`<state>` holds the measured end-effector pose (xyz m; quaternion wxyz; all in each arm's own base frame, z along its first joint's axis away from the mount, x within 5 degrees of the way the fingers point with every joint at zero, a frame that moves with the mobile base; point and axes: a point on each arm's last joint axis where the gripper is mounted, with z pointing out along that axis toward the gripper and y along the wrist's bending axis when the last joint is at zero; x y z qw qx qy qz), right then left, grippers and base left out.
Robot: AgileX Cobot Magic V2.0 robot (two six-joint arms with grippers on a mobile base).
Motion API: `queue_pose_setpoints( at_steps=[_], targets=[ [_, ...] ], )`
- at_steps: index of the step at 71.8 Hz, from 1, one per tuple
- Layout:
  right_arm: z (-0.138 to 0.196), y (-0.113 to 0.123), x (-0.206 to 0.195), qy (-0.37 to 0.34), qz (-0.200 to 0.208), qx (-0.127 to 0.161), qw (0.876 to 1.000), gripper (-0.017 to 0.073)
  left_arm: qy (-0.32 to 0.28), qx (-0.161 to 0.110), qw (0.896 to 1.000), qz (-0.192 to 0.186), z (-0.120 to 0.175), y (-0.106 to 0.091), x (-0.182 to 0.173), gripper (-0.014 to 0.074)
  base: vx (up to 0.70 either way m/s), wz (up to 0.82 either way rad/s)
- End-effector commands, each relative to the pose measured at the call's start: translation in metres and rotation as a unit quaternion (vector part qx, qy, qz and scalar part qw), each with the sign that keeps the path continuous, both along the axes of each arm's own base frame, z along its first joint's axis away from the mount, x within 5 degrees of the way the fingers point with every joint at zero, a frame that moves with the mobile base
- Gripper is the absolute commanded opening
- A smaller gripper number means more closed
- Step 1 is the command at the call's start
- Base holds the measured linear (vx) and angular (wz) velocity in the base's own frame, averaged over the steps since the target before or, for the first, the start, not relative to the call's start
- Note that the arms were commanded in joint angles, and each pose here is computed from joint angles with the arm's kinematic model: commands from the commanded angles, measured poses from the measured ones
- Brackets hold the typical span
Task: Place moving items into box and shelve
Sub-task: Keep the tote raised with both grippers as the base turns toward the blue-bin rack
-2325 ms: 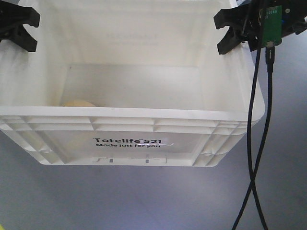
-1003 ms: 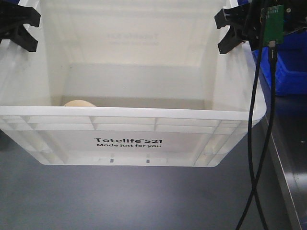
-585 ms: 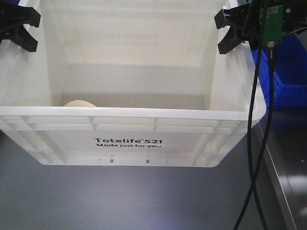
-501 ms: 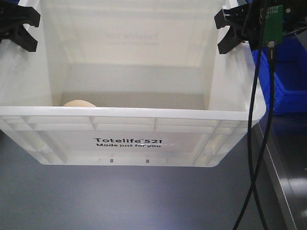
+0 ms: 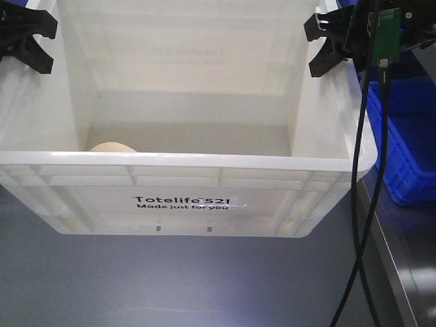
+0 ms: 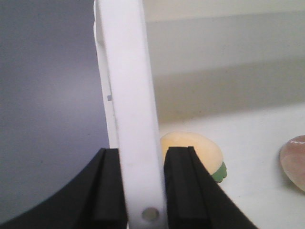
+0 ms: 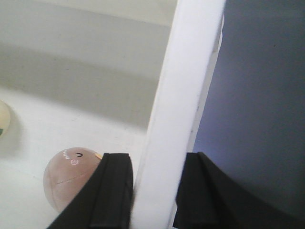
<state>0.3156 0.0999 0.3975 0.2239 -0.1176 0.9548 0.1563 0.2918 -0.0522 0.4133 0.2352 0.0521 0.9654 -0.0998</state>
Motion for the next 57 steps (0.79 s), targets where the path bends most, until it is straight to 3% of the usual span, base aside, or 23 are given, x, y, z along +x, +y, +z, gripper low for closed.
queue_pose_setpoints(
  at_steps=[1,57],
  targets=[
    [0.0412,0.0239,-0.0234,-0.045,0.047,0.138,0.988,-0.0003,-0.077,-0.125,0.989,-0.036,0.0363,-0.0255,-0.0132,-0.0001,0.42,-0.09],
    [0.0411,0.0238,-0.0235,-0.044,0.047,0.137,0.988,-0.0003,-0.077,-0.125,0.988,-0.036,0.0363,-0.0255,-0.0132,-0.0001,0.44,0.01]
  ],
)
